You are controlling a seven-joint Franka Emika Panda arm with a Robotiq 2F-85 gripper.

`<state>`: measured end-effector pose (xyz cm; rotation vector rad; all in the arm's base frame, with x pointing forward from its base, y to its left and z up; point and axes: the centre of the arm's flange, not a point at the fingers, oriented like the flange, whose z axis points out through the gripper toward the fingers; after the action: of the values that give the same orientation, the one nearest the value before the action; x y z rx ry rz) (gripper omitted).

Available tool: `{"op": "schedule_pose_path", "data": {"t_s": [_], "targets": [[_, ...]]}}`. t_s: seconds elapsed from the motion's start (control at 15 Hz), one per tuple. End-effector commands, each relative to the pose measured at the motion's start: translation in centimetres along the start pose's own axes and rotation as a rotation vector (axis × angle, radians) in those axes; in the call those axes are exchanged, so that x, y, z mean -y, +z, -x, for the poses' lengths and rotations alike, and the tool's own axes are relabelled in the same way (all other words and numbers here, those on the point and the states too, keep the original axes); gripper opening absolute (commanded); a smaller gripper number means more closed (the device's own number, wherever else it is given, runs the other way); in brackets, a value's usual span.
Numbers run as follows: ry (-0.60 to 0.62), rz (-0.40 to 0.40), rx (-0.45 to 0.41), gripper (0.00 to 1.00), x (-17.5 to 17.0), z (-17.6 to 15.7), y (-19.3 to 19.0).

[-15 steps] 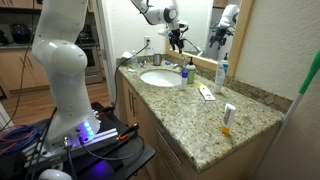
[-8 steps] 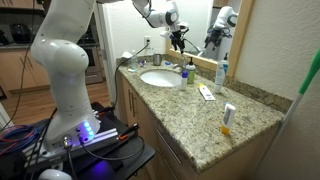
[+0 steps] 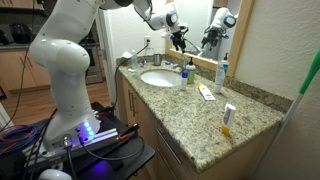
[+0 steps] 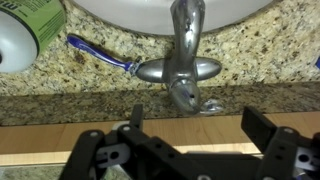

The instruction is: Close the tap

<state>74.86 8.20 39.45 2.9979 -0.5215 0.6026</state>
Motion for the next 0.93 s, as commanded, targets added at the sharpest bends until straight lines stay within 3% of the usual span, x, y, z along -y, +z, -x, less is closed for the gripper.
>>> {"op": "schedule_pose_path", "data": {"t_s": [0.0, 0.53, 0.6, 0.67, 0.87], "targets": [[0.005, 0.026, 0.014, 1.00, -0.3, 0.1, 0.3], [-0.017, 0.003, -0.012, 1.00, 0.4, -0.1, 4.2], [-0.015, 0.001, -0.015, 0.90, 0.4, -0.1, 4.5], [-0.016, -0.002, -0.020, 0.73, 0.4, -0.2, 4.8], [-0.018, -0.005, -0.034, 0.53, 0.9, -0.4, 5.2]]}}
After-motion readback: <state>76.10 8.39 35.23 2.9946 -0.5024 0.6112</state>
